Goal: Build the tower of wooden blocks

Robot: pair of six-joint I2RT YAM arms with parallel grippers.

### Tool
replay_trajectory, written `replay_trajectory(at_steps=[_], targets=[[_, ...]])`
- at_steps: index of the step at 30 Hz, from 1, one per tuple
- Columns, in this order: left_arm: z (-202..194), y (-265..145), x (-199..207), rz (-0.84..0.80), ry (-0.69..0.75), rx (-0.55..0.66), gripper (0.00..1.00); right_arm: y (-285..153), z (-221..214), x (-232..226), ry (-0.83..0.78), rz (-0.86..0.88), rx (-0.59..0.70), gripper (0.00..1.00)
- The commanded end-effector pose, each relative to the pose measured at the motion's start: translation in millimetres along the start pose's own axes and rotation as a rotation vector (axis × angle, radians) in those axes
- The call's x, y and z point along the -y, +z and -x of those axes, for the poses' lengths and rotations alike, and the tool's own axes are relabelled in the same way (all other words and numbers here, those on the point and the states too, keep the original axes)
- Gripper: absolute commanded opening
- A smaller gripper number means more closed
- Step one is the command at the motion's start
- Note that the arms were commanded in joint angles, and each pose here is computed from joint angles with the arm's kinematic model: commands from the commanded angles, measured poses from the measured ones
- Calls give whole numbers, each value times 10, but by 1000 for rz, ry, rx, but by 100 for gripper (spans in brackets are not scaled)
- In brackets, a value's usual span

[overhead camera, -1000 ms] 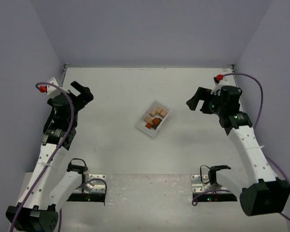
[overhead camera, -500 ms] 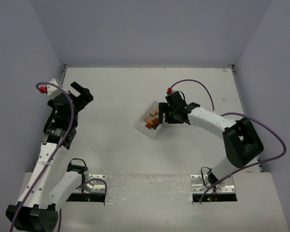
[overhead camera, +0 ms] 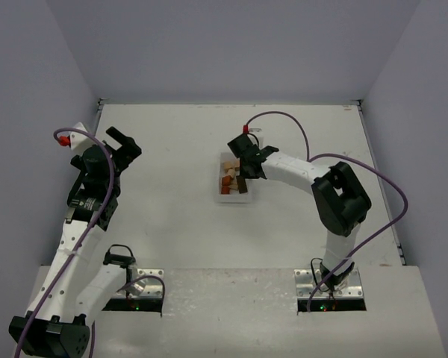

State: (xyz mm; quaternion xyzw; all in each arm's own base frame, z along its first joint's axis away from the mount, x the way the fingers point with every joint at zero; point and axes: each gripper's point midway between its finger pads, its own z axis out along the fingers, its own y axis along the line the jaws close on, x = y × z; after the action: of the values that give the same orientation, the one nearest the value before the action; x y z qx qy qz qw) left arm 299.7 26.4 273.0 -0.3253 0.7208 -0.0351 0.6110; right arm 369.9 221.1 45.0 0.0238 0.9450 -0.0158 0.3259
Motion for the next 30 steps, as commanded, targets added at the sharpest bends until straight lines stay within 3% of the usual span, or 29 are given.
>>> replay_trajectory(at_steps=[1, 7, 16, 22, 30], targets=[[186, -52, 61, -9, -35, 54, 100, -205, 778, 157, -87, -122, 240, 0], [174, -28, 36, 8, -34, 54, 100, -309, 1476, 91, -374, -224, 415, 0], [152, 5, 11, 35, -33, 42, 100, -270, 1825, -22, -905, -691, 604, 0], [169, -2, 1, 40, -36, 48, 100, -504, 1922, -218, -1071, -946, 712, 0], [182, -1, -28, 58, -34, 54, 100, -534, 1637, -369, -1171, -1004, 717, 0]])
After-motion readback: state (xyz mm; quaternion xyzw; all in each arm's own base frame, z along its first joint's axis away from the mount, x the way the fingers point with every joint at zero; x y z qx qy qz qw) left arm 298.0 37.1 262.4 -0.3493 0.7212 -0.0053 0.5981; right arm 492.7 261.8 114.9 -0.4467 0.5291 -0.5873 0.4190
